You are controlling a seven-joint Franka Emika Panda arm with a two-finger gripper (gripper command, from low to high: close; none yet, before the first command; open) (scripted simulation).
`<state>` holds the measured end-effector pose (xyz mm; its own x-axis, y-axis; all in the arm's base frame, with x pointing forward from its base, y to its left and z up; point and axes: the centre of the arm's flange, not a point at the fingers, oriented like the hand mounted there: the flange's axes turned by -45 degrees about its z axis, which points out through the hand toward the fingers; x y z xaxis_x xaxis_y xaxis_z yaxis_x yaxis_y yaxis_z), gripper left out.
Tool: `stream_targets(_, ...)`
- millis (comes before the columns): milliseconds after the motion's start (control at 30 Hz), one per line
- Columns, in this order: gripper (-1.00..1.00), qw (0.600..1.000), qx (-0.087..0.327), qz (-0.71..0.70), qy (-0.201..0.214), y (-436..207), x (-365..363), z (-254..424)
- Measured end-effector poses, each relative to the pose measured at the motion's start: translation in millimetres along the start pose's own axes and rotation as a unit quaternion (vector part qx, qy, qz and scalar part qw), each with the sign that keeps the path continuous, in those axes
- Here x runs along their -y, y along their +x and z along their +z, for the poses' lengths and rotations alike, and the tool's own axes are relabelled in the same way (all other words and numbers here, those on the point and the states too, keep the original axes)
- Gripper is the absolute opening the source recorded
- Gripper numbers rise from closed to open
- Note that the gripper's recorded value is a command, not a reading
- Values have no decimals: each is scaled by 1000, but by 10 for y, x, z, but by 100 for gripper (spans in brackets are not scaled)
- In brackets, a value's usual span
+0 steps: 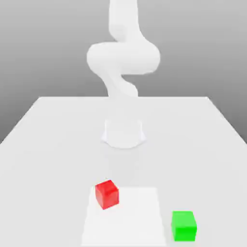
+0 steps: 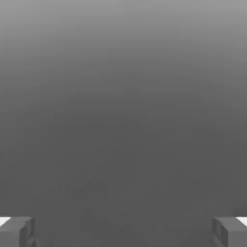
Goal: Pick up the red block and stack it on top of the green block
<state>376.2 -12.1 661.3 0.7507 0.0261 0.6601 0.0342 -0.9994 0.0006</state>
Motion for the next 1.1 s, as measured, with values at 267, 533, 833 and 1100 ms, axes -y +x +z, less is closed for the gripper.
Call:
stream_targets(267,0,985,145,-86,39,-902,-228,1856)
stream_targets(533,0,932,298,-193,75,-2568,-299,3088)
stream_targets(833,0,909,339,-228,84,-3355,-342,3594)
stream_targets(1100,-100,908,342,-226,85,-3552,-334,3759)
